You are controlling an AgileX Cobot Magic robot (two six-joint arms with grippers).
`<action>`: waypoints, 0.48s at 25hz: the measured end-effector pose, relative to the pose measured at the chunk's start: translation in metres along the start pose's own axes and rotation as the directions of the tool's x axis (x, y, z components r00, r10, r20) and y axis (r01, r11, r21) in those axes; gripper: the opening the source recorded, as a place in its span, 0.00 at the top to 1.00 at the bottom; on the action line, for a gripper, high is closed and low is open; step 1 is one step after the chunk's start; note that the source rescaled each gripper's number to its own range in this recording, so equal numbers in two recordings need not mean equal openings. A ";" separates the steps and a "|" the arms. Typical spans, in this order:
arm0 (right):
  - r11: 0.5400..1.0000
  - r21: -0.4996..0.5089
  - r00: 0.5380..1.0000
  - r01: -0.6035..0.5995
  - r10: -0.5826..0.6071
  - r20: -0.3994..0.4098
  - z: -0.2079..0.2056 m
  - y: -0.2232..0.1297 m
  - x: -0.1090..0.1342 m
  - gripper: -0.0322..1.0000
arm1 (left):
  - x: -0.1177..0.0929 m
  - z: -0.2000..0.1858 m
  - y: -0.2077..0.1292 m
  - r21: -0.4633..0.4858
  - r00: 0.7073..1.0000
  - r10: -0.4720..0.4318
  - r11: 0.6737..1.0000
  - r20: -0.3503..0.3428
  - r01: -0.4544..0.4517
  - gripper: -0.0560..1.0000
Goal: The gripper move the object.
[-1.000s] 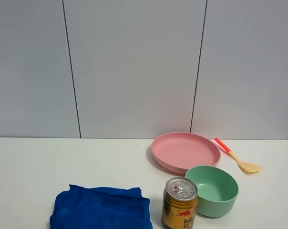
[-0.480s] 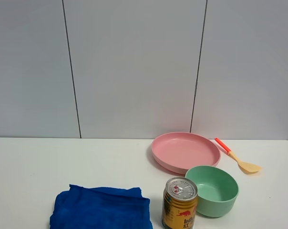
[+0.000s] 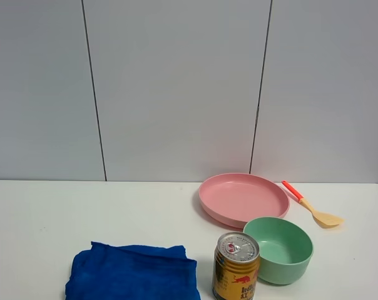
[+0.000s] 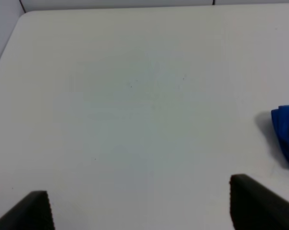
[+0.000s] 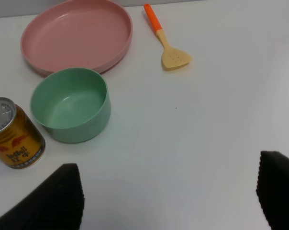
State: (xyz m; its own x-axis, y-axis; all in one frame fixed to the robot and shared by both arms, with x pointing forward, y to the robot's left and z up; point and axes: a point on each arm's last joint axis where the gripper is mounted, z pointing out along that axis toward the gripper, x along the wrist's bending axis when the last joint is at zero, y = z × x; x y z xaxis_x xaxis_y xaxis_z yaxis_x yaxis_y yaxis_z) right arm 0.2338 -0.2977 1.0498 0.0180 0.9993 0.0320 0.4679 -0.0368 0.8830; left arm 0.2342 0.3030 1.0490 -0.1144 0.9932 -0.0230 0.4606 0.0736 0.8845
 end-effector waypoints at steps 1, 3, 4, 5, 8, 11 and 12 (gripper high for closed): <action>1.000 0.000 1.000 0.000 0.000 0.000 0.000 0.000 0.000 0.15 | 0.000 0.000 0.000 0.000 1.000 0.000 1.000 0.000 0.000 0.00; 1.000 0.000 1.000 0.000 0.000 0.000 0.000 0.000 0.000 0.15 | 0.000 0.000 0.000 0.000 1.000 0.000 1.000 0.000 0.000 0.00; 1.000 0.000 1.000 0.000 0.000 0.000 0.000 0.000 0.000 0.15 | 0.000 0.000 0.000 0.000 1.000 0.000 1.000 0.000 0.000 0.00; 1.000 0.000 1.000 0.000 0.000 0.000 0.000 0.000 0.000 0.15 | 0.000 0.000 0.000 0.000 1.000 0.000 1.000 0.000 0.000 0.00; 1.000 0.000 1.000 0.000 0.000 0.000 0.000 0.000 0.000 0.15 | 0.000 0.000 0.000 0.000 1.000 0.000 1.000 0.000 0.000 0.00; 1.000 0.000 1.000 0.000 0.000 0.000 0.000 0.000 0.000 0.15 | 0.000 0.000 0.000 0.000 1.000 0.000 1.000 0.000 0.000 0.00; 1.000 0.000 1.000 0.000 0.000 0.000 0.000 0.000 0.000 0.15 | 0.000 0.000 0.000 0.000 1.000 0.000 1.000 0.000 0.000 0.00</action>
State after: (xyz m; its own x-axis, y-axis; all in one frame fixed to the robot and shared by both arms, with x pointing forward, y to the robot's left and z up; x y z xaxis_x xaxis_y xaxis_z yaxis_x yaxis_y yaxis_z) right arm 0.2338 -0.2977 1.0498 0.0180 0.9993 0.0320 0.4679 -0.0368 0.8830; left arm 0.2342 0.3030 1.0490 -0.1144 0.9932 -0.0230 0.4606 0.0736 0.8845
